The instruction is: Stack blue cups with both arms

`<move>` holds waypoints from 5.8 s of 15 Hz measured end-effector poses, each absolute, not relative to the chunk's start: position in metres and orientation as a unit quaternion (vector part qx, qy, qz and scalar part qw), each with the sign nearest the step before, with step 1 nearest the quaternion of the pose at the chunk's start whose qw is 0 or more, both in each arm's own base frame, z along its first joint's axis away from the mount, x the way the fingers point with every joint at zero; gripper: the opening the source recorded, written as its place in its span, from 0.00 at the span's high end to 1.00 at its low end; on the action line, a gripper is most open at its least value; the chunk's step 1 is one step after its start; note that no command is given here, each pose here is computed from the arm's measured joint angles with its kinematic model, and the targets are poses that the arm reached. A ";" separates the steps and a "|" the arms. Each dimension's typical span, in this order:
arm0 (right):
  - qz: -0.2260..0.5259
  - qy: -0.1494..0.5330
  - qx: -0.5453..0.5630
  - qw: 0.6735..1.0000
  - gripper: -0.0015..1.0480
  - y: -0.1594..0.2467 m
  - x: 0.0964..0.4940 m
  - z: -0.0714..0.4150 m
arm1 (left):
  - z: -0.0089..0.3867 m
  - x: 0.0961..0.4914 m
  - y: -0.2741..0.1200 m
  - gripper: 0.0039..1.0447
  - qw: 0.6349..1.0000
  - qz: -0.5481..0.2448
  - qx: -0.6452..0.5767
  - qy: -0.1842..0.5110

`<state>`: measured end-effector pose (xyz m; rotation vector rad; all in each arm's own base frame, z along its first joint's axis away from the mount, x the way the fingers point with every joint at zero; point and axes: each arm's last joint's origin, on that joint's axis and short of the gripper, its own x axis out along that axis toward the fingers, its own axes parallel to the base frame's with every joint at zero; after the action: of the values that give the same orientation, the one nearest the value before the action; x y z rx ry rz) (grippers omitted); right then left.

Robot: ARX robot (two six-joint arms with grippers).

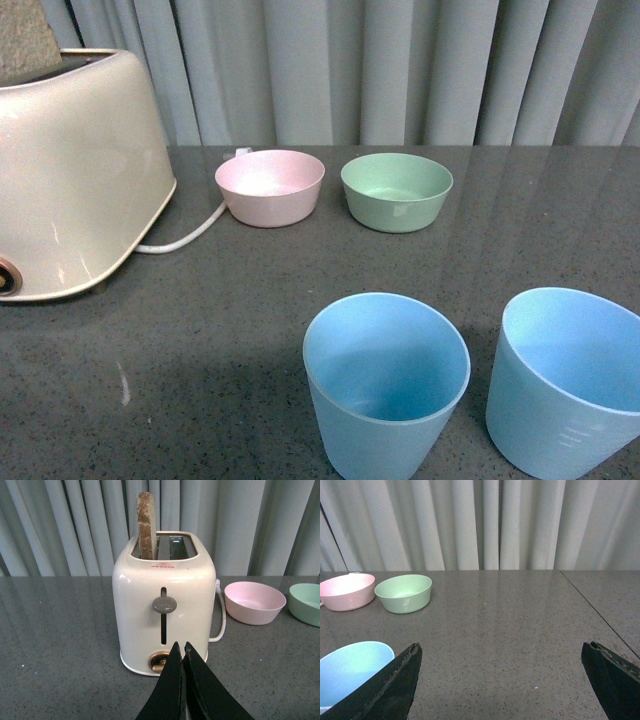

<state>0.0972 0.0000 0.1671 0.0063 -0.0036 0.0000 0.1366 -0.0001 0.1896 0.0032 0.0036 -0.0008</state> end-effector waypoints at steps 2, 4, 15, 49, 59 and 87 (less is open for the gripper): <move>0.000 -0.002 0.003 1.000 0.06 0.000 0.097 0.167 | 0.183 0.131 0.000 0.99 1.000 0.000 0.002 0.004; 0.000 -0.002 0.003 1.000 0.06 0.000 0.097 0.167 | 0.179 0.125 0.000 0.99 1.000 0.000 0.002 0.002; 0.000 -0.002 0.003 1.000 0.06 0.000 0.097 0.167 | 0.165 0.102 0.000 0.99 1.000 -0.002 0.002 0.020; 0.111 0.370 0.003 0.922 0.84 0.074 0.235 0.200 | 0.167 0.097 0.000 0.06 1.000 0.000 0.001 0.000; 0.202 0.251 0.054 0.945 0.98 0.071 0.215 0.291 | 0.167 0.097 0.000 0.06 1.000 0.000 0.001 0.000; 0.102 0.136 0.138 0.976 0.07 0.051 0.206 0.285 | 0.167 0.097 0.000 0.06 1.000 0.000 0.001 0.000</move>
<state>0.2062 0.0506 0.2846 0.2775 0.2750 0.2050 0.0975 -0.0001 0.1673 0.0013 -0.0002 0.0000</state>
